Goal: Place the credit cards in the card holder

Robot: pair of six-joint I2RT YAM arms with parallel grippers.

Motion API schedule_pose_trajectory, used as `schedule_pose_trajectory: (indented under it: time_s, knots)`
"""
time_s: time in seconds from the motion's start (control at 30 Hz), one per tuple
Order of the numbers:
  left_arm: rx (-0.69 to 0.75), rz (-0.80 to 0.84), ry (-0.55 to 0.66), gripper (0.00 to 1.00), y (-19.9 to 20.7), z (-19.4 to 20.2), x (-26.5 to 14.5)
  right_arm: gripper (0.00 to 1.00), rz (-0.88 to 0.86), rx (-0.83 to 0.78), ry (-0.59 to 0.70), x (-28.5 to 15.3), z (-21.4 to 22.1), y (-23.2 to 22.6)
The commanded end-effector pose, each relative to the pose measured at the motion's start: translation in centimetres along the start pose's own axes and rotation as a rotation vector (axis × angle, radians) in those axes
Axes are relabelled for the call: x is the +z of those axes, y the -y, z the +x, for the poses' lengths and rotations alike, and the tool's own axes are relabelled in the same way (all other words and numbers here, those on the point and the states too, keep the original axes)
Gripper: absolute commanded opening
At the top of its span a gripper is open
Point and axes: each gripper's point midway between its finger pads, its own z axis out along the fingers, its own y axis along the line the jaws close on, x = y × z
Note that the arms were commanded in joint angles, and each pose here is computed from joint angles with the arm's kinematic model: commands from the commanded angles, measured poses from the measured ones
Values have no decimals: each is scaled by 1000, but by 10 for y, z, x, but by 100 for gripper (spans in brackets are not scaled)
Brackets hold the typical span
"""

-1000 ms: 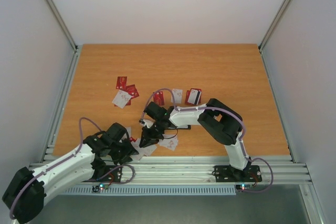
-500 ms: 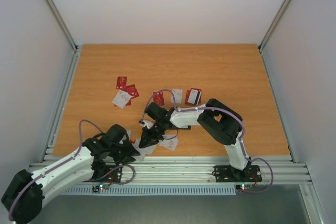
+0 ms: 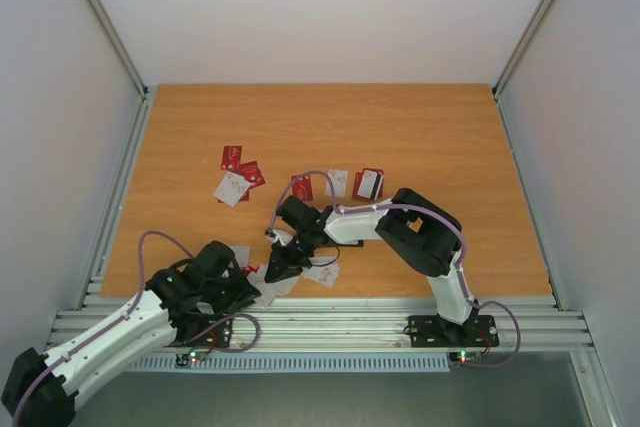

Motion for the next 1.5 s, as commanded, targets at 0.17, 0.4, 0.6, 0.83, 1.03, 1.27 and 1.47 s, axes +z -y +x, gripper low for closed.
schedule_pose_trajectory:
  time_s: [0.17,0.4,0.6,0.83,1.03,1.27,1.47]
  knots:
    - [60,183,263,25,53,-44,-21,14,169,141,-46,11,22,55]
    - [58,192,232,28,56,-43,-10,14,174,146,-49,10,24,56]
    - [82,236,242,28,73,-44,-16,14,173,158,-46,11,26,59]
    - [162,269,325,27,95,-48,-46,14,161,187,-58,11,28,60]
    - [172,278,342,27,98,-50,-47,14,130,225,-67,9,26,56]
    - [183,290,308,28,101,-49,-34,14,129,225,-70,7,22,52]
    - [195,258,266,28,95,-46,-21,14,136,240,-58,4,19,56]
